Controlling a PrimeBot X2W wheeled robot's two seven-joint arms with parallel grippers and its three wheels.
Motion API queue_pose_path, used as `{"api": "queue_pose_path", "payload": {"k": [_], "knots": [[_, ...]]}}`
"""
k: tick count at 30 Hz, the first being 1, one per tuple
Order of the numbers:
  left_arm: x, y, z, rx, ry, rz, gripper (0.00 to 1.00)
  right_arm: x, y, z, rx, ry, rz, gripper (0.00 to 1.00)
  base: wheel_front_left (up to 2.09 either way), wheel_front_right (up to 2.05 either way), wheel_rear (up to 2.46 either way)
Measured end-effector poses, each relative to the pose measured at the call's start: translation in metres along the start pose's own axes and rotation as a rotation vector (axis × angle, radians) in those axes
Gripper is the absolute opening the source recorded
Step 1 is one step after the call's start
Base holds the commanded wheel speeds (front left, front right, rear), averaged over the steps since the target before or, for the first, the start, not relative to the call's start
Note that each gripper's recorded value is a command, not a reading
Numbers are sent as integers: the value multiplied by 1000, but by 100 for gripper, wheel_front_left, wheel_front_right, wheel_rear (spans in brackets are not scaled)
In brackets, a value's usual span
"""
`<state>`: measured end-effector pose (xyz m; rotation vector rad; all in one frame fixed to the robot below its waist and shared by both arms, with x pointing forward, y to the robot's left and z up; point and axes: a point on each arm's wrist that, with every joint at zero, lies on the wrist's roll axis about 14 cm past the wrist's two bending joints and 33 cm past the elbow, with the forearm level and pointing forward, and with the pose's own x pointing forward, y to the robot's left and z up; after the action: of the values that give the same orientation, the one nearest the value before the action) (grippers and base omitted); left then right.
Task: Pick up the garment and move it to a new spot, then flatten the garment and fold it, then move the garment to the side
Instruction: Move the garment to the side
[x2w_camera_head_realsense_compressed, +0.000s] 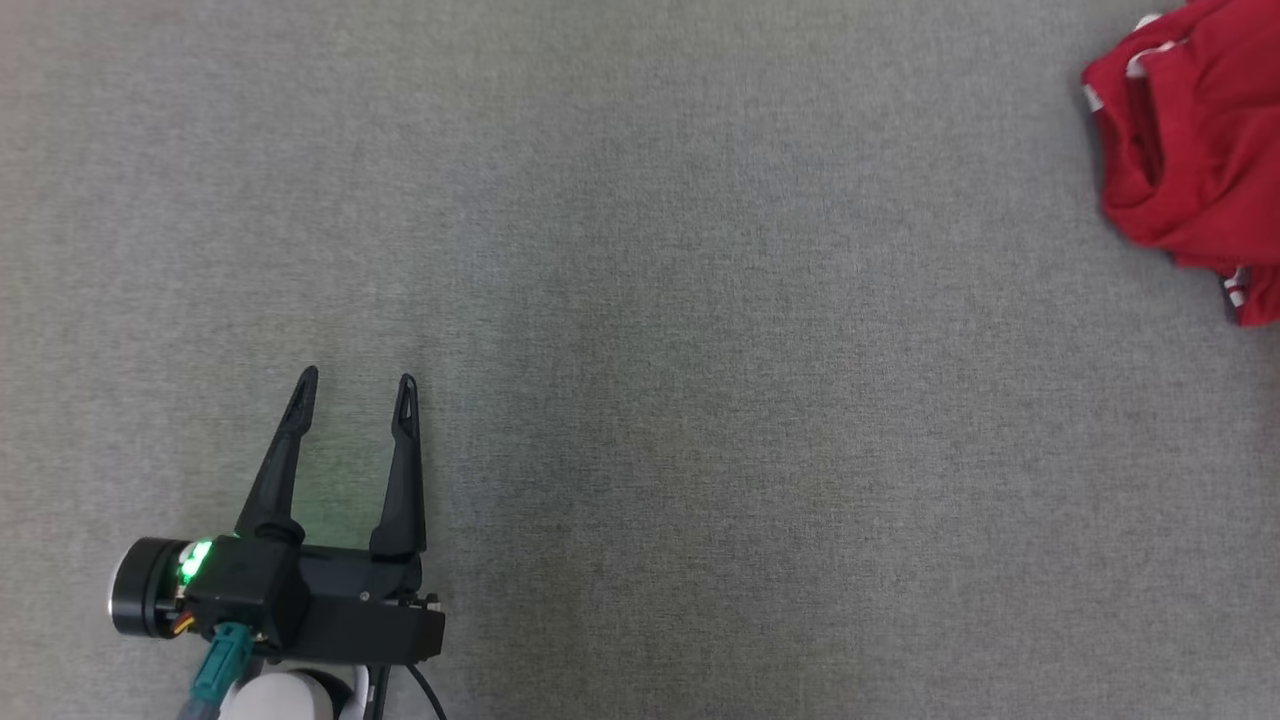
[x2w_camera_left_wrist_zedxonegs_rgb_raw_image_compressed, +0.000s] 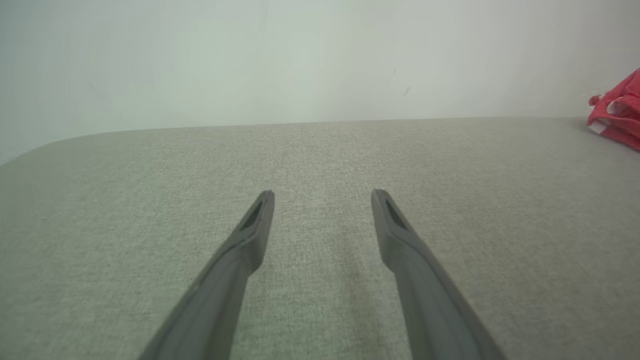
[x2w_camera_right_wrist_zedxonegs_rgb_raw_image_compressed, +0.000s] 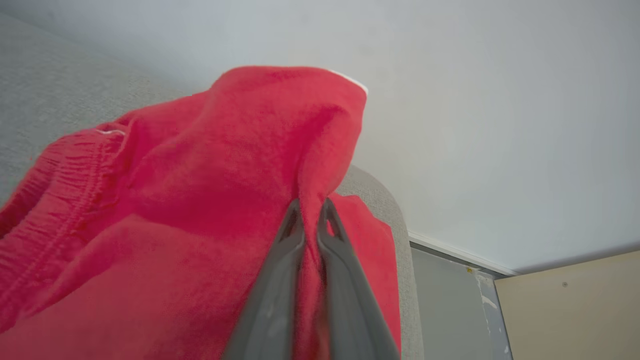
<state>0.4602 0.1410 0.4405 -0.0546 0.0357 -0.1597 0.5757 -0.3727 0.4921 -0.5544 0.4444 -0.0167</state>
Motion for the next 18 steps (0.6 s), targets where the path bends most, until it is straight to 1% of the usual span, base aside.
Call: {"api": "queue_pose_path", "payload": {"k": [3, 11, 18], "knots": [[6, -4, -3, -1, -1, -21, 100, 2, -12, -4, -14, 19, -23, 0, 0, 0, 0], [25, -14, -6, -10, -26, -63, 100, 1, -44, -22, -114, 91, -78, 0, 0, 0, 0], [30, -16, -14, -10, -17, -77, 100, 2, -55, -30, -161, 117, -97, 0, 0, 0, 0]]}}
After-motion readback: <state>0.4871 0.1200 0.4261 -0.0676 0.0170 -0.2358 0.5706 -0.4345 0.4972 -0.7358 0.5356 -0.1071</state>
